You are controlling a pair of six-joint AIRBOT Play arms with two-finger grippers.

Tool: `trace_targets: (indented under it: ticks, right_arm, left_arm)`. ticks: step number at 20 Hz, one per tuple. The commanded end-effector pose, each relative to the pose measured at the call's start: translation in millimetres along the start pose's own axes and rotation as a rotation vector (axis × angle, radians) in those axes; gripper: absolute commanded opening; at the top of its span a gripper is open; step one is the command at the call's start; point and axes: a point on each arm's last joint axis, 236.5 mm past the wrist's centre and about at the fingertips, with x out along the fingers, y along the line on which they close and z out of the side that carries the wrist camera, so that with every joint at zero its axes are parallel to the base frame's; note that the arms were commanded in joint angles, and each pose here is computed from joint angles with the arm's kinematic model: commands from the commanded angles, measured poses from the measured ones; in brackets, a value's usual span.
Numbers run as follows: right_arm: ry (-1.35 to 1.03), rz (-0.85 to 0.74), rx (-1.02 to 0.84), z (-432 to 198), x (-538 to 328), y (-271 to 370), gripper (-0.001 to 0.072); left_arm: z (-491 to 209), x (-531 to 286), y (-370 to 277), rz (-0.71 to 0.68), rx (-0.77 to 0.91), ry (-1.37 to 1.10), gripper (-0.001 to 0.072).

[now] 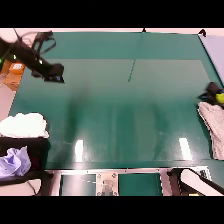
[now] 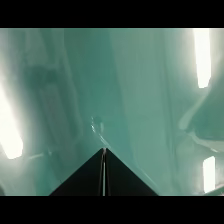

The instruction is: Fold the shirts.

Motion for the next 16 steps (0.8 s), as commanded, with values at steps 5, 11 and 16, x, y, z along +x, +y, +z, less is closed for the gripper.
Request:
trace_targets:
  ticks: [5, 11, 16]
  right_arm:
    - [0.234, 0.074, -0.328, -150.9, 60.5, 67.1, 0.0009]
    - [0.331, 0.077, -0.386, -180.3, 57.4, 72.6, 0.0011]
    - [0.332, 0.076, -0.386, -180.2, 57.5, 72.4, 0.0011]
  left_arm:
    - [-134.5, 25.3, -24.9, -0.024, -0.098, 0.033, 0.0024]
    - [-133.3, 20.9, -26.4, -0.025, -0.092, -0.004, 0.0024]
    - [-129.6, 20.8, -26.3, -0.025, -0.093, -0.02, 0.0024]
